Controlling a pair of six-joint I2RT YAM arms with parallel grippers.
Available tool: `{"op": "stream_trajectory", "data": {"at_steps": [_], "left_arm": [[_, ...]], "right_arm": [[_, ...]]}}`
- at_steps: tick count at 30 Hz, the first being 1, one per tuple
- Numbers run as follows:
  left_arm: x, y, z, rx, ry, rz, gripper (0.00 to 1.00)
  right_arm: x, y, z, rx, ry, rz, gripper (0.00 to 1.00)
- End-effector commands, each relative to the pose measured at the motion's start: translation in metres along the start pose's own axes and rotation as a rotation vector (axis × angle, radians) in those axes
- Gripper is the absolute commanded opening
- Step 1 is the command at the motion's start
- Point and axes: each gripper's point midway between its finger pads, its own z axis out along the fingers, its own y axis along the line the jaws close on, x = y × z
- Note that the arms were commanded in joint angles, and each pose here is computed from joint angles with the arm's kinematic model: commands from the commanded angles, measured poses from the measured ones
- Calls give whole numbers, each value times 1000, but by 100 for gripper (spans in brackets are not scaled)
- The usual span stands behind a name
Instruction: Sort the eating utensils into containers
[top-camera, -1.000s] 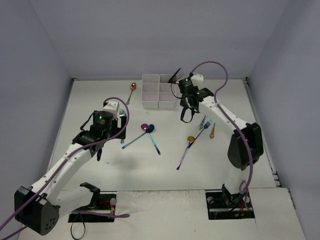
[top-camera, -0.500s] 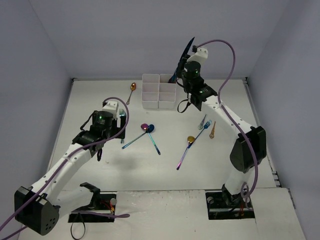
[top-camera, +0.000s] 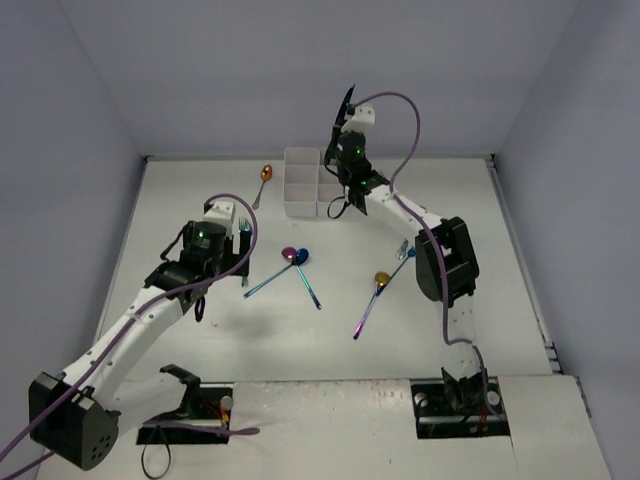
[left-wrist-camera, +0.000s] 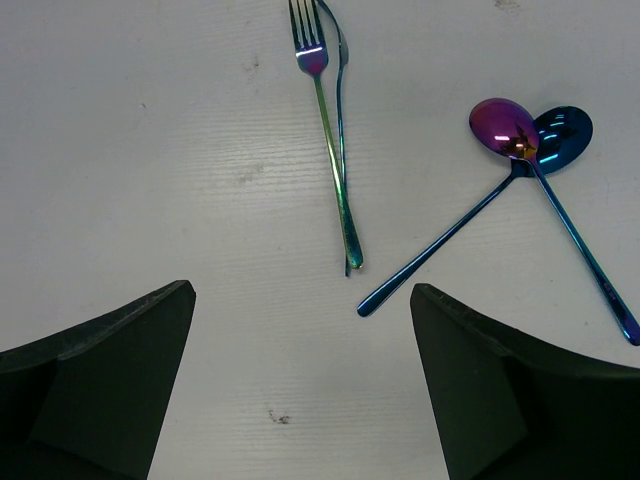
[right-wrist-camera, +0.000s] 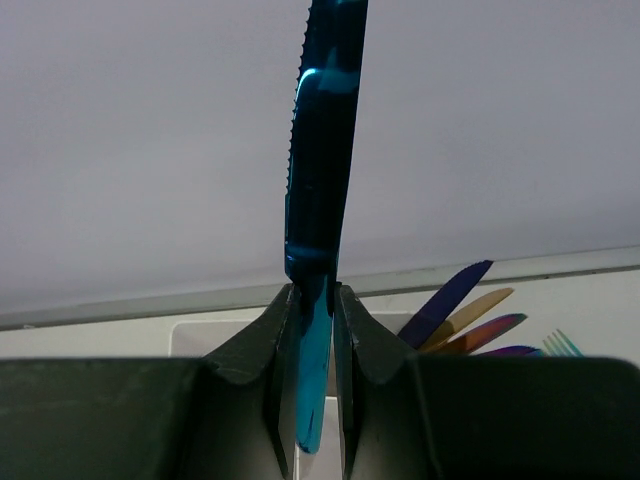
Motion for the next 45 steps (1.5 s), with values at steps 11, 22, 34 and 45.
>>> {"op": "stream_trajectory", "data": {"at_steps": [11, 22, 34, 45], "left_arm": [[-20, 2, -2, -13, -75, -34, 87], [-18, 1, -1, -7, -70, -36, 87], [-18, 0, -2, -4, -69, -40, 87], [-20, -2, -7, 10, -72, -75, 87]], "right_arm": [[-54, 10, 32, -6, -251, 42, 0], [-11, 3, 36, 19, -194, 42, 0], [14, 4, 25, 26, -145, 31, 6], [10, 13, -9, 0, -99, 23, 29]]}}
